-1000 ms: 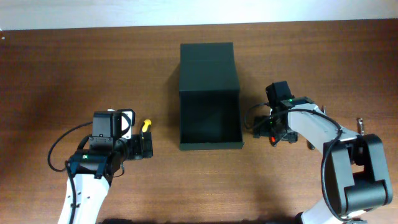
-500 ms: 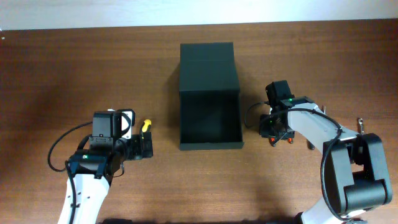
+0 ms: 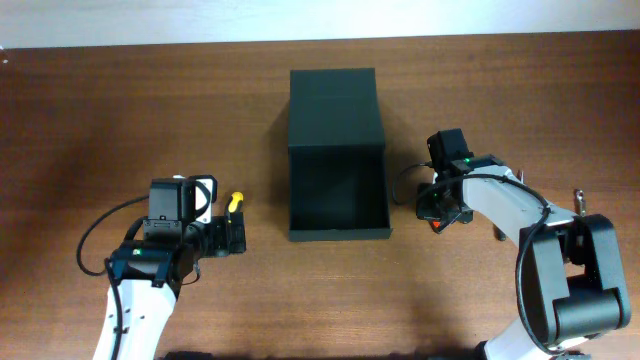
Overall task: Pack container
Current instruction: 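Lift the cutters with the right gripper and release into the box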
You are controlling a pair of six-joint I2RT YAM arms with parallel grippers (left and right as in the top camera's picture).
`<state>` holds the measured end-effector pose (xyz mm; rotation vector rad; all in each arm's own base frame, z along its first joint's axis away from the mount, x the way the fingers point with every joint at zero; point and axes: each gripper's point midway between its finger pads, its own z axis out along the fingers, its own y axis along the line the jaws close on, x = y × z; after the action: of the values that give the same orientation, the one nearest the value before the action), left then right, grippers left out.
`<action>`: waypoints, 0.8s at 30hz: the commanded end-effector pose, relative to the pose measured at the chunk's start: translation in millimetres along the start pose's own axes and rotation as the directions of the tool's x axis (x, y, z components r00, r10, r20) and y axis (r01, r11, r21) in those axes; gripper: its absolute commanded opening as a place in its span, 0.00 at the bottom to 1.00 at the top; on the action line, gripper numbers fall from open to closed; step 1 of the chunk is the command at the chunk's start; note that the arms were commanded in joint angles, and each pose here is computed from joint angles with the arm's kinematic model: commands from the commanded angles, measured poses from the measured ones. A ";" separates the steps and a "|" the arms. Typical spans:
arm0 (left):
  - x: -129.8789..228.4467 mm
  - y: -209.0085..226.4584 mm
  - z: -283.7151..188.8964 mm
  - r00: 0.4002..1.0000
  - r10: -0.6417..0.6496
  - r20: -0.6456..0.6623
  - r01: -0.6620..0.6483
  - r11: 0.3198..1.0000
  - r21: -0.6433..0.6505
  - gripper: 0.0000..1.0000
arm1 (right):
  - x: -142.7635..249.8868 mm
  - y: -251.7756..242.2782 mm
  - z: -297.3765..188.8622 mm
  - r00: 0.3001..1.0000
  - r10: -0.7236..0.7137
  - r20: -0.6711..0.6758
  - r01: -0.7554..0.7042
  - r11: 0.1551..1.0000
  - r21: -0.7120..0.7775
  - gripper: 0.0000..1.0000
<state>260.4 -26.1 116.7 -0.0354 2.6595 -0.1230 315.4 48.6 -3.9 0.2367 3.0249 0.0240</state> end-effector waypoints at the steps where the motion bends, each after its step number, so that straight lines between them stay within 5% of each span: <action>1: -6.5 -3.9 -4.4 1.000 -0.003 0.018 0.003 1.000 0.017 0.99 | 19.4 -5.0 23.2 0.997 -0.005 -0.083 0.007 1.000 0.028 0.04; 7: -6.5 -3.9 -4.4 1.000 -0.003 0.018 0.002 1.000 0.017 0.99 | -13.8 5.5 -12.7 0.998 -0.057 -0.019 0.057 0.998 0.007 0.04; 15: -6.7 -1.5 -4.4 1.000 -0.003 0.019 0.003 1.000 0.003 0.99 | -73.5 34.2 -131.5 0.949 -0.264 0.173 0.271 0.962 -0.018 0.04; 20: -7.6 6.2 -4.5 1.000 -0.003 0.024 0.004 0.999 -0.041 0.99 | -62.0 75.4 -183.2 0.796 -0.567 0.211 0.581 0.814 -0.007 0.04; 24: -8.6 15.9 -5.1 0.998 -0.059 0.030 0.060 0.996 -0.058 0.99 | -23.9 122.9 -192.1 0.559 -0.805 0.197 0.823 0.568 -0.015 0.04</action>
<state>261.3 -20.3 117.2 -0.0510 2.6562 -0.0851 356.9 125.4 186.7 -0.7127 2.7717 0.0502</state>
